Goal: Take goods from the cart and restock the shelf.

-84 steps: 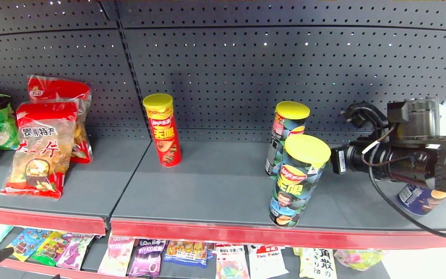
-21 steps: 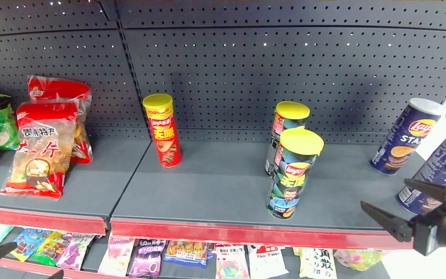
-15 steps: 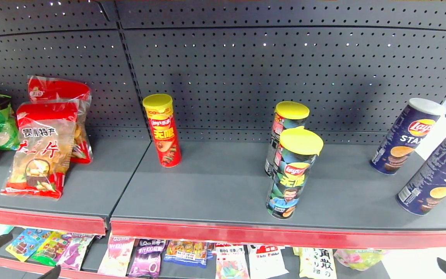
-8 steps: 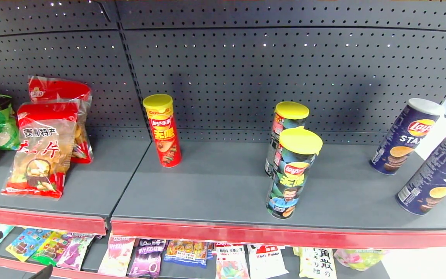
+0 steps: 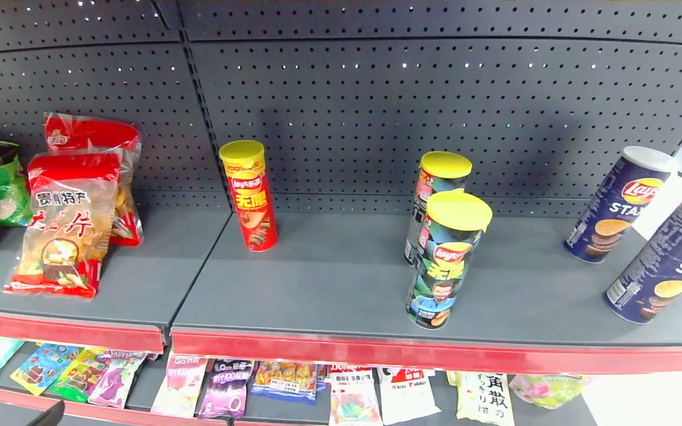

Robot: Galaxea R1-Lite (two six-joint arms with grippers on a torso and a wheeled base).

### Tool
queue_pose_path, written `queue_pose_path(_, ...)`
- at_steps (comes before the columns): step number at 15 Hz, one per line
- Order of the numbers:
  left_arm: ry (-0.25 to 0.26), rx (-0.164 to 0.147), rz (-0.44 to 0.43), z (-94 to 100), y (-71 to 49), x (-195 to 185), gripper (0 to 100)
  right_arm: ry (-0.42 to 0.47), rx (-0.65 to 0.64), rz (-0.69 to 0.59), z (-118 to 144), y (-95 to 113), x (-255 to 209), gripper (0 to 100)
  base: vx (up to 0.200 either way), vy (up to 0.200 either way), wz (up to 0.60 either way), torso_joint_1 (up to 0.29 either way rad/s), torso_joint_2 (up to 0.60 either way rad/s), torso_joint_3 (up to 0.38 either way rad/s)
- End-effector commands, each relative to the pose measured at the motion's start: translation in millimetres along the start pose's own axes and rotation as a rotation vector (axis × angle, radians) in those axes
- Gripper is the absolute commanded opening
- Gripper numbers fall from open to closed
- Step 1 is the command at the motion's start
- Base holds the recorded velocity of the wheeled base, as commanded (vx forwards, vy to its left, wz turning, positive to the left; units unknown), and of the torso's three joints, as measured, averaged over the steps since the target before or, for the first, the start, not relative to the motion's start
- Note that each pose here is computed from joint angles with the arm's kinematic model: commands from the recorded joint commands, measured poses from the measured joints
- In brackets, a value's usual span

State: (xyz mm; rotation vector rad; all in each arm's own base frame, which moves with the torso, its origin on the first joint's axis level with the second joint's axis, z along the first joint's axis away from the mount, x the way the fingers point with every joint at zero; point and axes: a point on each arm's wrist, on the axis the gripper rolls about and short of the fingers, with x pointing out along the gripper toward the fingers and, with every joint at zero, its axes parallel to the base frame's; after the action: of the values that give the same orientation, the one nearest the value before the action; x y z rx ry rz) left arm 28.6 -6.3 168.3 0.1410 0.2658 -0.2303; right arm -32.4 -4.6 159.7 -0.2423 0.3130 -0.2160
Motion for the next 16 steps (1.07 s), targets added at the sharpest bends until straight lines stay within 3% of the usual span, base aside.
queue_pose_path(1,0.008,0.001,0.003,-3.1,-0.3,0,100,0.013,-0.004,0.004,-2,1,2,100,-0.2,0.0,0.0,0.027,-0.01,0.002)
queue_pose_path(3,0.012,0.002,-0.001,-7.1,-0.8,0,100,0.021,-0.006,0.009,-4,2,3,100,-0.2,0.0,0.0,-0.01,0.0,0.002)
queue_pose_path(8,0.012,0.013,-0.015,-7.8,-1.2,1,100,0.024,-0.01,0.011,-5,2,4,100,0.0,0.0,0.0,0.0,0.0,0.0)
queue_pose_path(10,0.021,0.017,-0.085,-4.4,-2.5,6,100,0.028,-0.012,0.006,-8,3,6,100,0.0,0.0,0.0,0.0,0.0,0.0)
queue_pose_path(11,0.017,0.019,-0.146,3.8,-3.4,17,100,0.012,-0.018,0.008,-12,4,4,100,0.0,0.0,0.0,0.0,0.0,0.0)
queue_pose_path(13,0.012,0.021,-0.183,20.5,-4.5,51,100,-0.019,-0.014,0.008,-15,4,3,100,0.0,0.0,0.0,0.0,0.0,0.0)
queue_pose_path(14,-0.032,0.025,-0.241,35.5,-13.3,91,100,-0.085,0.009,0.009,-15,6,8,100,0.0,0.0,0.0,0.0,0.0,0.0)
queue_pose_path(16,-0.123,0.034,-0.289,46.6,-36.9,149,100,-0.157,0.018,0.003,-19,9,19,100,0.0,0.0,0.0,0.0,0.0,0.0)
